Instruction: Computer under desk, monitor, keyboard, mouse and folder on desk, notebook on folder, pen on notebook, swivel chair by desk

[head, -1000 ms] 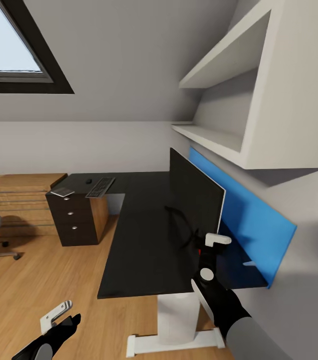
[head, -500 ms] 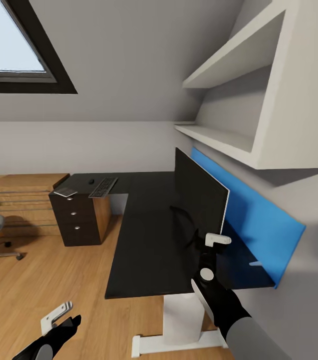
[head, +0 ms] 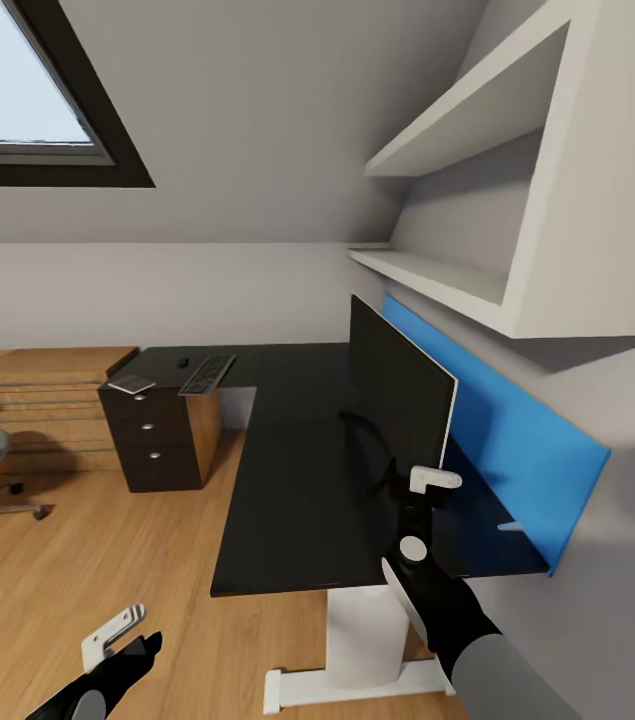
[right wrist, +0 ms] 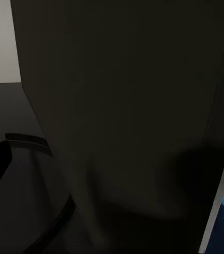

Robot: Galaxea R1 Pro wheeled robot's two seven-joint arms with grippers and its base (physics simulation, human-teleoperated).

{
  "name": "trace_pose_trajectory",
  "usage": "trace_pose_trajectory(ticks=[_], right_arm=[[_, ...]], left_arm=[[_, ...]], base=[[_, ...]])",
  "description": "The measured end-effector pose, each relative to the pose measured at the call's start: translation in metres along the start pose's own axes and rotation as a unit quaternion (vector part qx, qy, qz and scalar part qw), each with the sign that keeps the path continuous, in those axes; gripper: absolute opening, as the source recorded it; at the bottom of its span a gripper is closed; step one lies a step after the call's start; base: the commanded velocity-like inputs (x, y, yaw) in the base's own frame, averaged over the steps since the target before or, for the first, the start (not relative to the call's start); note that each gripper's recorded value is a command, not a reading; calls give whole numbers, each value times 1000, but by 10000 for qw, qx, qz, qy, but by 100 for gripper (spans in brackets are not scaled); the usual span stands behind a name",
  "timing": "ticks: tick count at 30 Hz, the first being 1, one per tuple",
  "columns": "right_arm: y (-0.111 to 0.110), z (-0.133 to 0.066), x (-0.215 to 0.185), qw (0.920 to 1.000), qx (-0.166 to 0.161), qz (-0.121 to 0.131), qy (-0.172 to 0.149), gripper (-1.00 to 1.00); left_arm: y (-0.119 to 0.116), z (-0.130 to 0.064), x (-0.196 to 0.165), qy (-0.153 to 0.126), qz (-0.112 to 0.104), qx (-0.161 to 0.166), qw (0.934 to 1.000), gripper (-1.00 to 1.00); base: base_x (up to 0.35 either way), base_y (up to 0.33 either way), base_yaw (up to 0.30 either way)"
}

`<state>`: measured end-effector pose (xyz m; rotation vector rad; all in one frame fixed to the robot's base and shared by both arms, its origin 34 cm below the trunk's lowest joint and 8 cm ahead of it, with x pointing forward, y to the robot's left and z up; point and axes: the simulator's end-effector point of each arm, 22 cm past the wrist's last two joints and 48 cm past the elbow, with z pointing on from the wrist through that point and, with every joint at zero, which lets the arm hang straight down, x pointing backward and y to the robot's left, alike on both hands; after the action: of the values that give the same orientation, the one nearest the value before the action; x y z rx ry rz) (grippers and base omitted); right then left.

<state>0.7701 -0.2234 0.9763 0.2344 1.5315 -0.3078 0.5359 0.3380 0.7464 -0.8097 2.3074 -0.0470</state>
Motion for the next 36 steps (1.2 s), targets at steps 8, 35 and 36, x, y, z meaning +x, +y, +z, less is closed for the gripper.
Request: trace_pose_trajectory(ticks=[8, 35, 36], right_arm=[[0, 0, 1, 10000, 2, 0, 4, 100], [-54, -113, 232, 9842, -476, -812, 1499, 100], [-54, -117, 236, 9828, -537, -884, 1530, 100]], left_arm=[[1, 1, 2, 25, 4, -13, 10000, 100], [142, 36, 172, 725, 1189, -1463, 9794, 100], [141, 36, 175, 719, 1194, -1427, 9799, 100]], base=[[-270, 0, 0], [-284, 59, 0], [-7, 320, 0]])
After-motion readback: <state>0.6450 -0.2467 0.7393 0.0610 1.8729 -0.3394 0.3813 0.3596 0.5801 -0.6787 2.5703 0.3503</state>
